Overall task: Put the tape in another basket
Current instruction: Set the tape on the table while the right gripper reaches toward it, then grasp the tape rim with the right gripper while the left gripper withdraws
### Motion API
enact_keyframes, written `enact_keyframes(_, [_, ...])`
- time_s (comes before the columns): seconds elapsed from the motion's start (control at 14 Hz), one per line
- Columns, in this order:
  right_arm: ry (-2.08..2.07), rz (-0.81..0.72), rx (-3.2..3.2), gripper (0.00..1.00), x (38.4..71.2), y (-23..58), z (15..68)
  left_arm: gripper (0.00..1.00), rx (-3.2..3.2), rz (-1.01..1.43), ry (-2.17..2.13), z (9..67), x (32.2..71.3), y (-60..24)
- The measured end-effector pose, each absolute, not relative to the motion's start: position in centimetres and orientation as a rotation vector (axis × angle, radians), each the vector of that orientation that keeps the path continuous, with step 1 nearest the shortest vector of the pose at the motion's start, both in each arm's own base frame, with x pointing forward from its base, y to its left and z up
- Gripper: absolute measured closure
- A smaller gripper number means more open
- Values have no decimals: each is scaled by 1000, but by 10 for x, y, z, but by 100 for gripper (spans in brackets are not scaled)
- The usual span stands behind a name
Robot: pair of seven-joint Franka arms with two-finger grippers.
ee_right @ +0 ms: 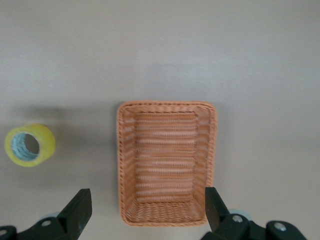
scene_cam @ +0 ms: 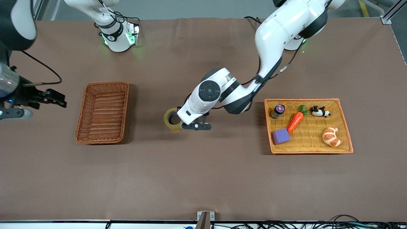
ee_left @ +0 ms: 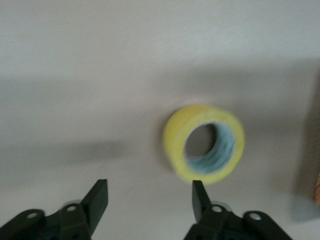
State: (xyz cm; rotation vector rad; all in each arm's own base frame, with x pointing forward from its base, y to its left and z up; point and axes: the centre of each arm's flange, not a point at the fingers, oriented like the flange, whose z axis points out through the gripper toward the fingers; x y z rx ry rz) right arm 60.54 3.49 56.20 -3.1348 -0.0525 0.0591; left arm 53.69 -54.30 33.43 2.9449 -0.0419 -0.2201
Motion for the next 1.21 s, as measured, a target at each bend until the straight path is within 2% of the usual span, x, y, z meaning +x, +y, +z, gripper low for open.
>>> enact_keyframes(0.21, [131,44,-3109,0,604,125,521,16,3183,-146,-95,424,538,-488])
enact_keyframes(0.5, [212,4,-3068,0,562,249,420,15,3192,-51,-118,519,573,-384])
enact_keyframes(0.64, [192,27,-3089,0,545,271,377,15,3164,-26,-103,552,590,-322])
enact_keyframes(0.86, [177,26,-3124,0,542,288,334,14,3124,10,-99,591,600,-238])
enact_keyframes(1.21, [88,7,-3156,0,533,321,250,14,3125,53,-80,624,584,-151])
